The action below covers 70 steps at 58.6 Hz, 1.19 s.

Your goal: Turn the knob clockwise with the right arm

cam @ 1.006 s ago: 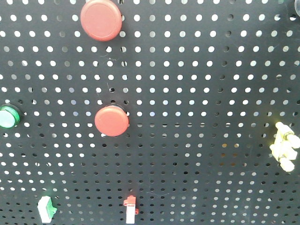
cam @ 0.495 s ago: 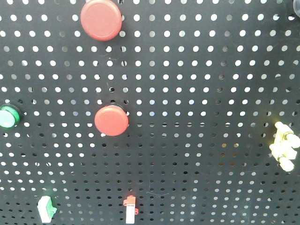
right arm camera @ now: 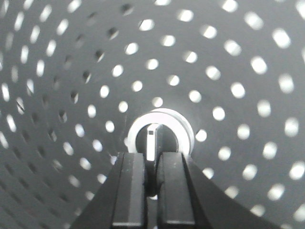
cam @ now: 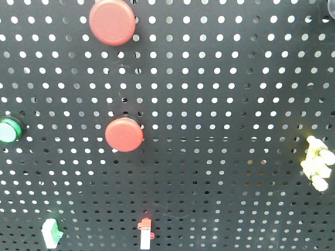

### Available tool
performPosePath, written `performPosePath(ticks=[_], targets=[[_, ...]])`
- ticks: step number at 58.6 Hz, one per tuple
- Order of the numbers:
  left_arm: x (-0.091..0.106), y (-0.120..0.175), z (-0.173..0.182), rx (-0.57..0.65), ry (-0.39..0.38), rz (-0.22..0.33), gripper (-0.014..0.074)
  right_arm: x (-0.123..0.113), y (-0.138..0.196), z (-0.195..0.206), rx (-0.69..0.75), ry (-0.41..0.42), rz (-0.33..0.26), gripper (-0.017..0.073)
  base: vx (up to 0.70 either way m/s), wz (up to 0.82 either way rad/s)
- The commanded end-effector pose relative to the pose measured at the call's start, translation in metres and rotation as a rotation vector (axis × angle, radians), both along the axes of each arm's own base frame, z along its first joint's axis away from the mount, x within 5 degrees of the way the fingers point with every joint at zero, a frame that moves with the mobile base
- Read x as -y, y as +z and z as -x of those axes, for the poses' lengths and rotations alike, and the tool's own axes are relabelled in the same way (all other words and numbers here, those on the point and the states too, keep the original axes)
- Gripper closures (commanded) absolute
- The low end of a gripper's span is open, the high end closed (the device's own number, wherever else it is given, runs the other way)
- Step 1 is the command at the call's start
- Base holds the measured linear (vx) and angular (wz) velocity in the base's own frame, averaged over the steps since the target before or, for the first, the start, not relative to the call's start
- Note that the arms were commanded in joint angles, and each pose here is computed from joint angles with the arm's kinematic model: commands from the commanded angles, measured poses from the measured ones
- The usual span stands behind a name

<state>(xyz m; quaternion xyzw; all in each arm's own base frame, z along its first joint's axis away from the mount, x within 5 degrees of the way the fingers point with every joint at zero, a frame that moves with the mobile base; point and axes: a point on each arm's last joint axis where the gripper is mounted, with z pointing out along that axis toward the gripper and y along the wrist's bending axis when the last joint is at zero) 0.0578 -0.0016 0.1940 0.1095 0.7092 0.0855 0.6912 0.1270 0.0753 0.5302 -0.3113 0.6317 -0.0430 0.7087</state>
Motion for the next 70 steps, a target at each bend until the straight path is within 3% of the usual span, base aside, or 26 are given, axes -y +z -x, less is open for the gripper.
performPosePath(ticks=[1,24,30,43,48,57,70], targets=[[0.001,0.001,-0.001,0.056,-0.013,0.010,0.0600,-0.019,0.005,-0.008,-0.035,0.102,-0.204,0.0567,0.00,0.00],[0.001,0.001,-0.001,0.056,-0.013,0.010,0.0600,-0.029,0.003,-0.017,-0.250,0.126,-0.656,0.0567,0.00,0.00],[0.001,0.001,-0.001,0.056,-0.013,0.010,0.0600,-0.028,0.004,-0.017,-0.318,0.128,-0.814,0.0567,0.00,0.00],[0.001,0.001,-0.001,0.056,-0.013,0.010,0.0600,-0.025,0.006,-0.018,-0.391,0.115,-1.038,0.0567,0.00,0.00],[0.001,0.001,-0.001,0.056,-0.013,0.010,0.0600,-0.024,0.006,-0.019,-0.394,0.109,-1.085,0.0567,0.00,0.00],[0.001,0.001,-0.001,0.056,-0.013,0.010,0.0600,-0.022,0.008,-0.020,-0.359,0.095,-1.081,0.0554,0.00,0.00],[0.001,0.001,-0.001,0.056,-0.013,0.010,0.0600,-0.021,0.008,-0.019,-0.358,0.096,-1.083,0.0415,0.00,0.00]])
